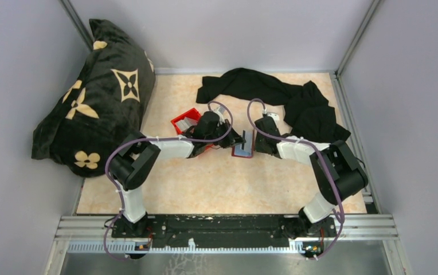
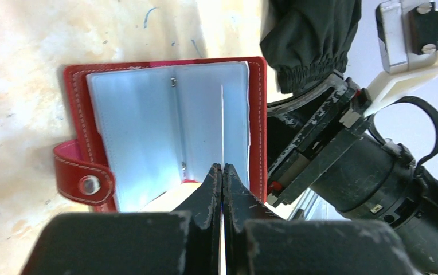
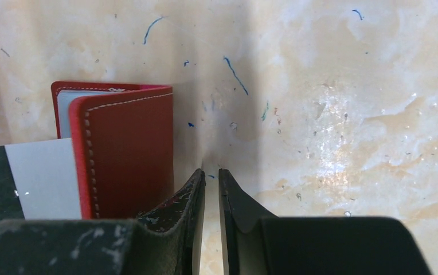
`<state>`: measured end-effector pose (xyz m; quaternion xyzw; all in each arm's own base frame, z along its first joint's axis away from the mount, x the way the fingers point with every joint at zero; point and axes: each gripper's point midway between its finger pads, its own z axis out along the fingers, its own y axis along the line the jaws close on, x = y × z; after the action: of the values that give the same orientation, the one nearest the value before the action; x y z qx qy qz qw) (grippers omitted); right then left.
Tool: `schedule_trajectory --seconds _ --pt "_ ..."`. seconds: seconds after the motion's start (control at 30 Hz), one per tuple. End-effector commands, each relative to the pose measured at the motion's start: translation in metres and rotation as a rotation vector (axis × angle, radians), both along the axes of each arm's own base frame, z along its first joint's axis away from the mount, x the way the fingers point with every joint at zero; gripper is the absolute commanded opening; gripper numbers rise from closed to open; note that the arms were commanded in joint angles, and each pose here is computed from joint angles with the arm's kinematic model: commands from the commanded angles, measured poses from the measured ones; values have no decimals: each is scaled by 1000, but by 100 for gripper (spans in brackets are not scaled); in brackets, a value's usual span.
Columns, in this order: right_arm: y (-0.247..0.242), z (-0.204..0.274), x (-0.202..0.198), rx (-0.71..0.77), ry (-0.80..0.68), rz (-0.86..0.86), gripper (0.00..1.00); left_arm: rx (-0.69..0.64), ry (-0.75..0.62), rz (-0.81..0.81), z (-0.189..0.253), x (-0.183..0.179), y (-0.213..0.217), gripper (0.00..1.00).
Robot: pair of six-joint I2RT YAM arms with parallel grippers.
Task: Put the credit cards into the card holder
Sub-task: Open the card holder at the center of the board.
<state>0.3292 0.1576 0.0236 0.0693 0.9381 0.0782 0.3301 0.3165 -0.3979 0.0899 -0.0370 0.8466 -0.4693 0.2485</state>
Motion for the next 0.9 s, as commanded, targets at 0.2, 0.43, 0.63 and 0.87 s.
schedule_trajectory --seconds 0.2,0.43,0.63,0.87 --pt "-32 12 -2 -41 -30 -93 16 7 -27 -39 1 0 -23 0" --pt "-52 18 1 -46 -41 -170 15 16 -24 -54 -4 -3 -31 0" --pt "-62 34 7 -52 -87 -216 15 31 -20 -63 -10 -6 -35 0" --pt "-74 61 13 -75 -165 -255 15 54 -13 -79 -19 -11 -40 0"
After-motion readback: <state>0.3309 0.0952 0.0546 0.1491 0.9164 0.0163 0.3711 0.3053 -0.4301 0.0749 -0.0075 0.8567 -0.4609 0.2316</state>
